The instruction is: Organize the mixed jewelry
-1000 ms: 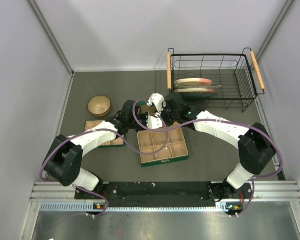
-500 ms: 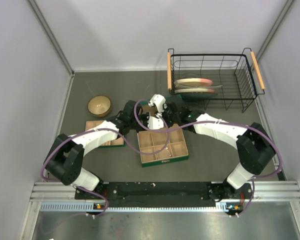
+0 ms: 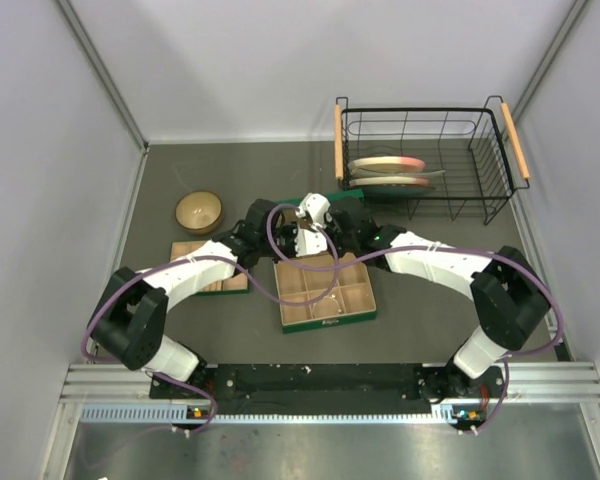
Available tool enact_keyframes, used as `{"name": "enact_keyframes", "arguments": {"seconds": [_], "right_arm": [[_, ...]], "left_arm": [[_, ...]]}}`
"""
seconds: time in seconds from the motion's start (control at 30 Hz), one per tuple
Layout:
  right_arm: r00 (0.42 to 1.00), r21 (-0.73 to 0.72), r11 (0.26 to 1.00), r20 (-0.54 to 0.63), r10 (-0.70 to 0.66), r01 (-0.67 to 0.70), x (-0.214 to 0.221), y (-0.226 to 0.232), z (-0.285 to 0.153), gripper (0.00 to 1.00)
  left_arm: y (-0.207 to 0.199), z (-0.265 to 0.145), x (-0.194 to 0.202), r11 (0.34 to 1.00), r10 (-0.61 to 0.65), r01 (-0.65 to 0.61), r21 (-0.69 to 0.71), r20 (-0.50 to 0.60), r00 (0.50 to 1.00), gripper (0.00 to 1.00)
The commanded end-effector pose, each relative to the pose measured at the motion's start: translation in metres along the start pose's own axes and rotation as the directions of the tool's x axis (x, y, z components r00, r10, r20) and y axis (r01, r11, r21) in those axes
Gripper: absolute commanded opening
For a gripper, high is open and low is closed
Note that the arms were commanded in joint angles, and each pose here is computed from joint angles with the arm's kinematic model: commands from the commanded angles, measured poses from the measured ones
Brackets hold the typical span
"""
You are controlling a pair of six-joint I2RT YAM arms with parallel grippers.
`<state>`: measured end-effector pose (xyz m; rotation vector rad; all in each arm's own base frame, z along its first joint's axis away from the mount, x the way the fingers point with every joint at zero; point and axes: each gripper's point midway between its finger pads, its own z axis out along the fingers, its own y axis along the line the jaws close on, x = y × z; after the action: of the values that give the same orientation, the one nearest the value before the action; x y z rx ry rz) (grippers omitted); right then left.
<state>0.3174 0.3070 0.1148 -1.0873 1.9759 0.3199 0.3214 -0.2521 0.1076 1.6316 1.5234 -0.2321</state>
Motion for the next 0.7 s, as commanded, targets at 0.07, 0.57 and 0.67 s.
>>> {"name": "enact_keyframes", "arguments": {"seconds": [0.07, 0.57, 0.67], "right_arm": [[0.999, -0.035, 0.999, 0.009, -0.04, 0.041, -0.004, 0.018, -0.008, 0.02], [0.99, 0.029, 0.999, 0.132, -0.047, 0.044, -0.05, 0.001, -0.046, 0.0], [0.989, 0.025, 0.998, 0.137, -0.053, 0.05, -0.051, 0.002, -0.049, 0.0]], "left_arm": [[0.044, -0.004, -0.04, 0.992, 0.018, -0.002, -0.127, 0.124, 0.992, 0.0], [0.036, -0.001, -0.03, 0.994, 0.021, -0.007, -0.107, 0.126, 0.992, 0.0], [0.038, 0.001, -0.029, 0.994, 0.021, -0.008, -0.11, 0.122, 0.992, 0.0]]}}
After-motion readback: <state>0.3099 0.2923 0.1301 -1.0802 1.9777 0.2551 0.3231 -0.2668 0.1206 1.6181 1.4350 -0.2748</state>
